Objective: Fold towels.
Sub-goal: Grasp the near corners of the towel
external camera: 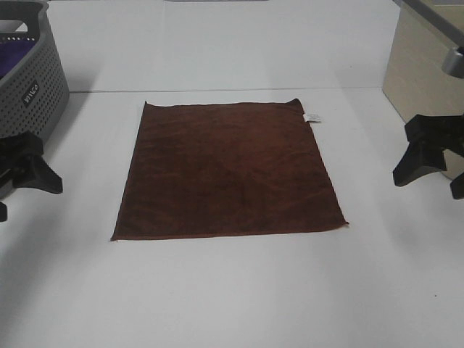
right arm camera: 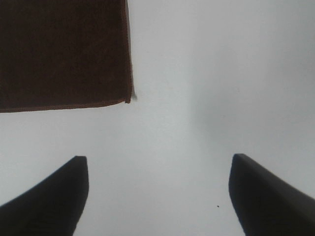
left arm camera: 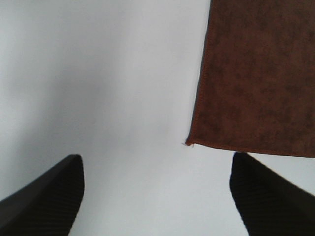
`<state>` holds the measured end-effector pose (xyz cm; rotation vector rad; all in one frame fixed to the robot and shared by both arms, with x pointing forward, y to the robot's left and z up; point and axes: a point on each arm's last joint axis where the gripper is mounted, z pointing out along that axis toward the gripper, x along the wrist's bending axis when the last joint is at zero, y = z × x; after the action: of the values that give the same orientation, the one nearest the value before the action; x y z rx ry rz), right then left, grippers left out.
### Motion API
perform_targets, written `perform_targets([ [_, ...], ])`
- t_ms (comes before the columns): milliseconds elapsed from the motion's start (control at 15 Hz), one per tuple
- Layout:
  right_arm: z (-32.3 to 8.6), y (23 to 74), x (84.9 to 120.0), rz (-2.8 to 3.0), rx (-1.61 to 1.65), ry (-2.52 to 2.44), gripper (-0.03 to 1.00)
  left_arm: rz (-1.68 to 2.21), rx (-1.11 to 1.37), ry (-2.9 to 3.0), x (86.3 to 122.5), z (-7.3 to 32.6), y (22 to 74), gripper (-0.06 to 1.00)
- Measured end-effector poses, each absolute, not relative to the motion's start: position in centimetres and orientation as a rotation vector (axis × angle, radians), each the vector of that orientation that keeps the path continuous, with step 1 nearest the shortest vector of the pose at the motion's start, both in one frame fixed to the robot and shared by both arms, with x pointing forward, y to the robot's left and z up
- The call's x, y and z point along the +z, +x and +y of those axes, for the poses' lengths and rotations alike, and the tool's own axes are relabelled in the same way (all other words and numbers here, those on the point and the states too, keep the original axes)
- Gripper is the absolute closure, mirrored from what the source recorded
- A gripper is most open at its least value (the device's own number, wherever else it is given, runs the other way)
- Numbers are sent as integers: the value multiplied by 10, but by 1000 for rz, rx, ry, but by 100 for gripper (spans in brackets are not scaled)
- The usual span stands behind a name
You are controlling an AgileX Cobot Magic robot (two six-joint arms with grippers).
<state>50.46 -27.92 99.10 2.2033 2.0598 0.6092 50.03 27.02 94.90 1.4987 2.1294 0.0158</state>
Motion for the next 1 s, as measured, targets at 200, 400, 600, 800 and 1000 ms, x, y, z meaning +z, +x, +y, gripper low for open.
perform_targets([
  [200,-269,525,965,2190,660,2262,22,2101,-145,1473,930,259,522,19],
  [400,-268,540,945,2295,730,2321,23,1998,-260,1452,918,248,544,19],
  [600,-292,550,926,2256,836,2449,24,1933,-351,1484,897,241,558,19],
  [800,-295,553,904,2277,845,2502,25,1960,-423,1486,870,239,560,19],
  [1000,-294,556,887,2265,864,2549,25,1958,-507,1468,856,234,560,20],
])
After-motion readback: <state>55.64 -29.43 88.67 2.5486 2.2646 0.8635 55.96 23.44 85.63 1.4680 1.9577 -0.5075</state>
